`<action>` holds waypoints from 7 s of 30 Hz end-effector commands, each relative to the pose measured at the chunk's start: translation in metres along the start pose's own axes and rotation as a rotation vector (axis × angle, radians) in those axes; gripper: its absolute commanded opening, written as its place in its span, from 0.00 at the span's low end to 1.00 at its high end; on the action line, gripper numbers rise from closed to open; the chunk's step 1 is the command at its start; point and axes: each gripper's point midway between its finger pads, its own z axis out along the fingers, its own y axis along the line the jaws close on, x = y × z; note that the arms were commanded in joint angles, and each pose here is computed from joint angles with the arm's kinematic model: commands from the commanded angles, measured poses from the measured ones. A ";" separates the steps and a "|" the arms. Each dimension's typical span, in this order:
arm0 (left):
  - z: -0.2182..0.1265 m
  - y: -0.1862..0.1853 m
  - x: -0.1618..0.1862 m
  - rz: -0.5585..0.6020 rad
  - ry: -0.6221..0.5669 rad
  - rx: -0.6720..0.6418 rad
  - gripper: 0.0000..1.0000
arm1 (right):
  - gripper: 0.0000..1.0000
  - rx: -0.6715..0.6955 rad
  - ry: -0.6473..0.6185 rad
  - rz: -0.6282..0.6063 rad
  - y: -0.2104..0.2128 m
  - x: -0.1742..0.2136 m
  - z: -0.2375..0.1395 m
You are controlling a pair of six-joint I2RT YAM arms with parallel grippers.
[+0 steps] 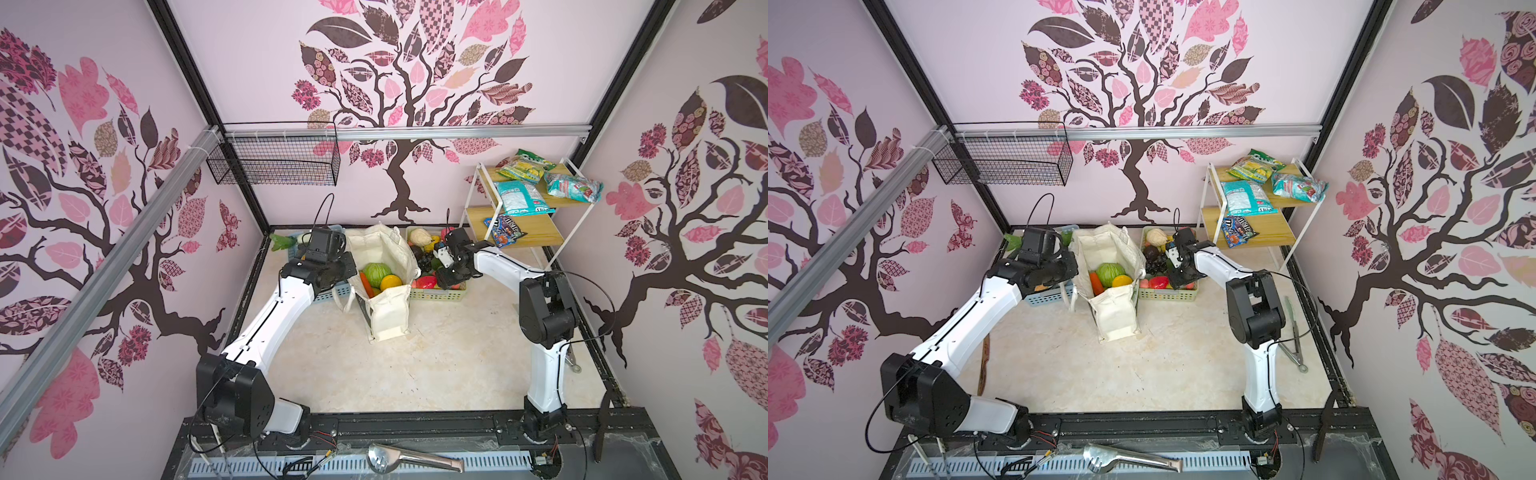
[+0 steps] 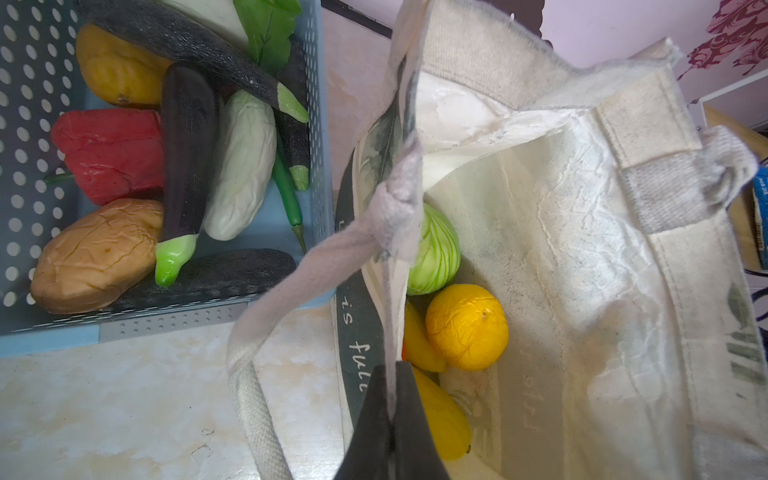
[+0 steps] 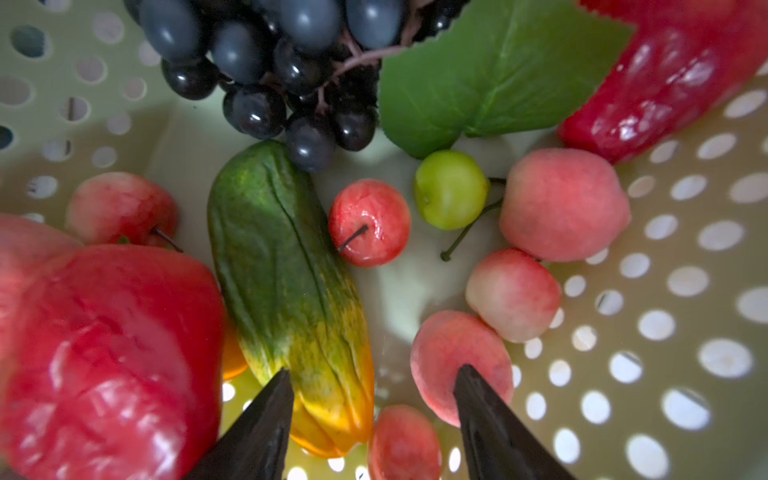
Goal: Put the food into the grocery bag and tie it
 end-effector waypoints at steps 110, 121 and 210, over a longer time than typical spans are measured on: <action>-0.007 -0.071 0.002 0.033 0.095 0.267 0.00 | 0.47 -0.277 -0.379 -0.024 0.218 -0.074 -0.070; -0.002 -0.070 0.005 0.042 0.107 0.263 0.00 | 0.52 -0.257 -0.216 -0.047 0.219 -0.048 -0.014; -0.008 -0.033 -0.003 -0.020 0.028 0.169 0.00 | 0.68 -0.103 -0.276 0.318 0.012 -0.091 0.039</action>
